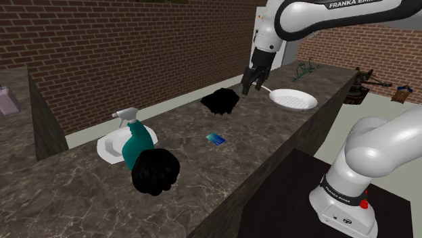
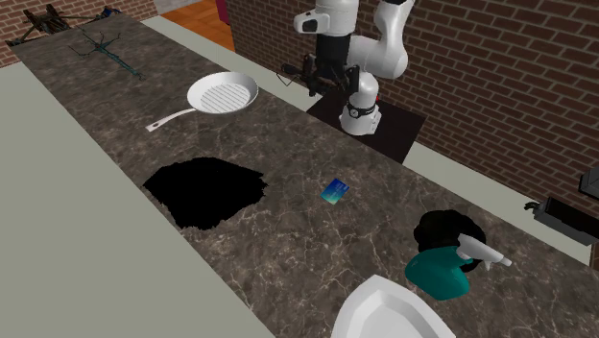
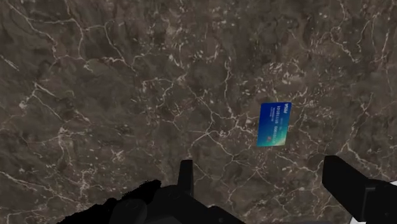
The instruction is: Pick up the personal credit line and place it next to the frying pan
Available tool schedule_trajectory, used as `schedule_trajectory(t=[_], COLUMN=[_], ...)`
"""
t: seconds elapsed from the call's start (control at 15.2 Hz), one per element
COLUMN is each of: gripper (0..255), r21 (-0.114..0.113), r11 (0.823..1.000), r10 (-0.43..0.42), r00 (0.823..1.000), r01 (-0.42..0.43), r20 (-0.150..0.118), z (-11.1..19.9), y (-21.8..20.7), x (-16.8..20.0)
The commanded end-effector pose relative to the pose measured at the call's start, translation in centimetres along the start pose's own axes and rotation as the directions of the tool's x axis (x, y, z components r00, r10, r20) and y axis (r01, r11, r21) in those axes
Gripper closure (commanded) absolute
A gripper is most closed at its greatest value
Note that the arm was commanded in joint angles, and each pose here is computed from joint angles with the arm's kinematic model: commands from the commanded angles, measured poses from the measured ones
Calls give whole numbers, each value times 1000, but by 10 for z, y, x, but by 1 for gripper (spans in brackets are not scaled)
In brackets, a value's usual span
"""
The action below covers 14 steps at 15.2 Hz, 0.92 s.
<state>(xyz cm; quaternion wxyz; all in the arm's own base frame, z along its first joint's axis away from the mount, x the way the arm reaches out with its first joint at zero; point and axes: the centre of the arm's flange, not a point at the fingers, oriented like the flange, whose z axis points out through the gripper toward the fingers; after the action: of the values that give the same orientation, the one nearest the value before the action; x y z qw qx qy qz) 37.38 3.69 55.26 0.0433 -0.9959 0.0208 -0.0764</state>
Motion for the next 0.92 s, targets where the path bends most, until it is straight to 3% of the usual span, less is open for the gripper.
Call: schedule_trajectory(t=[0.0,0.86], gripper=[0,0], r21=[-13,-101], r11=[1000,995], r10=[3,21], r00=[1000,1000], r01=[-3,-21], r20=[-1,3], z=[23,167], y=[-13,-96], x=[9,74])
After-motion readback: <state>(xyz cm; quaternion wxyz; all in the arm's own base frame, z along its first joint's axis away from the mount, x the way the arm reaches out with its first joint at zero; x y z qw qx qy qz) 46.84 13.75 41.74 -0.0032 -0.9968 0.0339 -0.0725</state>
